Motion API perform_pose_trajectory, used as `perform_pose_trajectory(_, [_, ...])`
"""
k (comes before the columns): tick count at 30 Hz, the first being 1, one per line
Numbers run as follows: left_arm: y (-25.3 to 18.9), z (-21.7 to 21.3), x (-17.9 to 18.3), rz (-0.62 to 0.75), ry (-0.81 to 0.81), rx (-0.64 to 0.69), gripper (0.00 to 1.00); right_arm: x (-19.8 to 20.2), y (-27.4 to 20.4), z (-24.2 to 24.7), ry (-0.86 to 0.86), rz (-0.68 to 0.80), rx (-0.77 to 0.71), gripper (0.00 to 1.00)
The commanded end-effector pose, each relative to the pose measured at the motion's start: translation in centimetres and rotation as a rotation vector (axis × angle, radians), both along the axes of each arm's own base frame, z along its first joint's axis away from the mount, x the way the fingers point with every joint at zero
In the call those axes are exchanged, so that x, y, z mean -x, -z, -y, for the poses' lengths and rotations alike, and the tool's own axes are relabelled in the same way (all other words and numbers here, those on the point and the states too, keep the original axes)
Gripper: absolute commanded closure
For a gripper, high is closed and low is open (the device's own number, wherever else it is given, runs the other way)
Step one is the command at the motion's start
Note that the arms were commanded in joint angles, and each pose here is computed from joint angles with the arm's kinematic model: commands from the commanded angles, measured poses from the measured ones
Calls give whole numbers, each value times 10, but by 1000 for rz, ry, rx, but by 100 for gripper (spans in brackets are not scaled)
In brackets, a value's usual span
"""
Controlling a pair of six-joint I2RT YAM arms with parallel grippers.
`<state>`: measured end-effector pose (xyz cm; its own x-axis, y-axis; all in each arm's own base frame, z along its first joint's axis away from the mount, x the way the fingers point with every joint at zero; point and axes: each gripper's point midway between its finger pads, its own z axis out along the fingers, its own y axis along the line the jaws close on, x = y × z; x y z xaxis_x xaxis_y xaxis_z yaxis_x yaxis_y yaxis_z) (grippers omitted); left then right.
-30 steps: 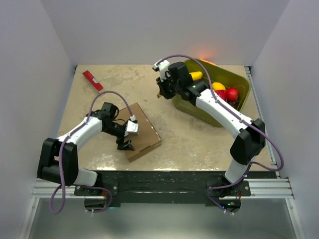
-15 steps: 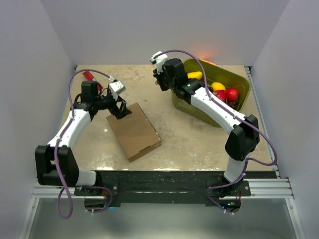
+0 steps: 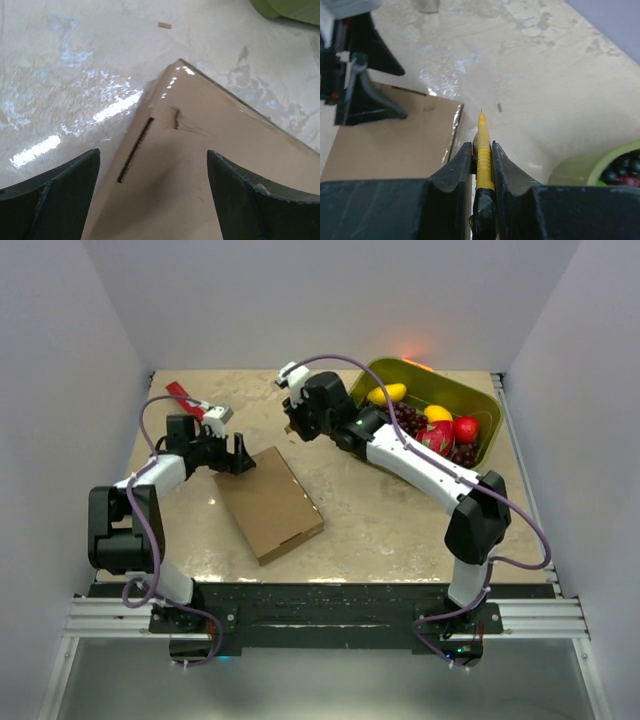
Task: Unpack the express box
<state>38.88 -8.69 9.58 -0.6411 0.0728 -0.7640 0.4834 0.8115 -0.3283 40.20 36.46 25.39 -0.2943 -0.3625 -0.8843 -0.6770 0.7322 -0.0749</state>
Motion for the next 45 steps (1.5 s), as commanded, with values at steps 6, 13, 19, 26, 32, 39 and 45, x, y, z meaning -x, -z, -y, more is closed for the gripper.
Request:
perform_pose_trajectory(6, [30, -2, -13, -55, -63, 81, 19, 4, 11, -32, -64, 1, -18, 100])
perform_pose_trajectory(13, [62, -10, -4, -176, -104, 35, 51, -4, 40, -33, 59, 1, 27, 100])
perform_pose_trajectory(19, [76, -4, 15, -244, -127, 87, 58, -15, 39, -35, 125, 49, 17, 100])
perform_pose_trajectory(26, [74, -7, 7, -222, -116, 66, 57, -11, 39, -53, -3, 66, 2, 100])
perform_pose_trajectory(32, [77, -6, 8, -232, -112, 68, 57, -16, 44, -61, -39, 72, 14, 100])
perform_pose_trajectory(39, [78, -5, 10, -238, -103, 68, 57, -22, 53, -61, -52, 64, 31, 100])
perform_pose_trajectory(45, [80, -5, 12, -249, -103, 70, 58, -29, 50, -61, -36, 83, 29, 100])
